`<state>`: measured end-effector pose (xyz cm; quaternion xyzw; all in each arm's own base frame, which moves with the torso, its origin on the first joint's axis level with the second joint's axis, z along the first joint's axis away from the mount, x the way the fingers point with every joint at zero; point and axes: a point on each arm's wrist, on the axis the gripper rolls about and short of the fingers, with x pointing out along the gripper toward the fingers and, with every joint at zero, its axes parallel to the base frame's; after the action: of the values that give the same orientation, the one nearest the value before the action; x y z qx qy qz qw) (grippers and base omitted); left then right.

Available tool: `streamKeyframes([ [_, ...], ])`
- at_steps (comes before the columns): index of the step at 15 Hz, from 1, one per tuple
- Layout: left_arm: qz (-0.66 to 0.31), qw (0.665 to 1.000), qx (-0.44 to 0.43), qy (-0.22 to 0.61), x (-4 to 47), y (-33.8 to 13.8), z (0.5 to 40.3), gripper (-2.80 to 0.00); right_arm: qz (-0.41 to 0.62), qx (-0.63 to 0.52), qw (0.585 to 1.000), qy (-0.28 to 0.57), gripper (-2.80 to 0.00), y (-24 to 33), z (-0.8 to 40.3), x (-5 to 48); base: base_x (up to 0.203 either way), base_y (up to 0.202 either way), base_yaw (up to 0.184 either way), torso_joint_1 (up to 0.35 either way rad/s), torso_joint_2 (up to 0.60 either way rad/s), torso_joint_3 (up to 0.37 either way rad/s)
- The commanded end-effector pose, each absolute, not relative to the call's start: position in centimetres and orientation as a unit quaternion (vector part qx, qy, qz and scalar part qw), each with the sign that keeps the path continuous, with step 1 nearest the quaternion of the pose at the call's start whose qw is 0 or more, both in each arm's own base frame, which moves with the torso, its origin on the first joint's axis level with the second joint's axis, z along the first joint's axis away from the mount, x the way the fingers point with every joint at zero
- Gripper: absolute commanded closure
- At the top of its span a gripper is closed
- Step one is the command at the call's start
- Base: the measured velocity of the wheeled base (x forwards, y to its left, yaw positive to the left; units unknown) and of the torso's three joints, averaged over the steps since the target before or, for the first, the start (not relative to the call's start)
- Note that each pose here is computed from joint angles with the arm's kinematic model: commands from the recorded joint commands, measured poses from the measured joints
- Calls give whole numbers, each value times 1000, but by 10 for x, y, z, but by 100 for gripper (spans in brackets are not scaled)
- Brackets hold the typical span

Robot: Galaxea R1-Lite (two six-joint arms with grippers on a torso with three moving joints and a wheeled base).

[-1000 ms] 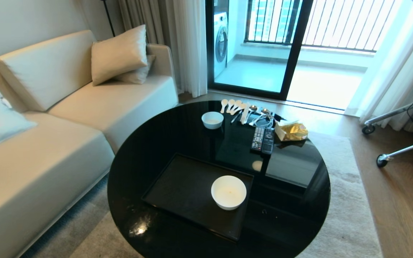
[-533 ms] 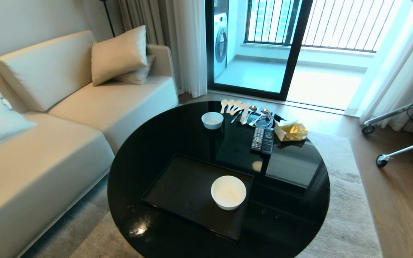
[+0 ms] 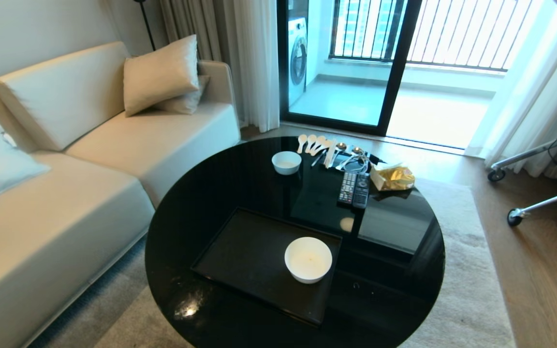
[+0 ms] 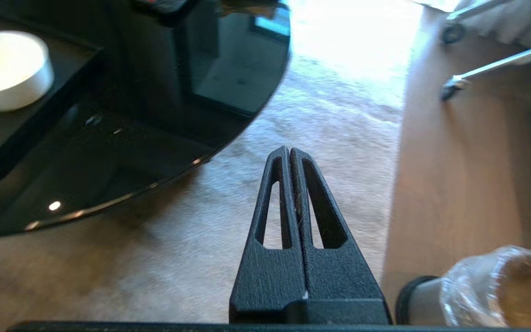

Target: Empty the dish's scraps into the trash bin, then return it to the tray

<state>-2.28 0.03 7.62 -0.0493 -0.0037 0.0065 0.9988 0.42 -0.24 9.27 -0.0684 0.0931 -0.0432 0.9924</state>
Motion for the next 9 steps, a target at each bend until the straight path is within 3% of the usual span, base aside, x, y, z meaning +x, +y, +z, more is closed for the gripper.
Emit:
streamKeyframes([
  [1,7,999,-50,-4,-23,0,76,0,7,-66,995,79,0,0,85,-9,0,0,0,0,0,0],
  [9,7,999,-50,-4,-23,0,76,0,30,-61,997,37,0,1,76,-19,0,0,0,0,0,0],
])
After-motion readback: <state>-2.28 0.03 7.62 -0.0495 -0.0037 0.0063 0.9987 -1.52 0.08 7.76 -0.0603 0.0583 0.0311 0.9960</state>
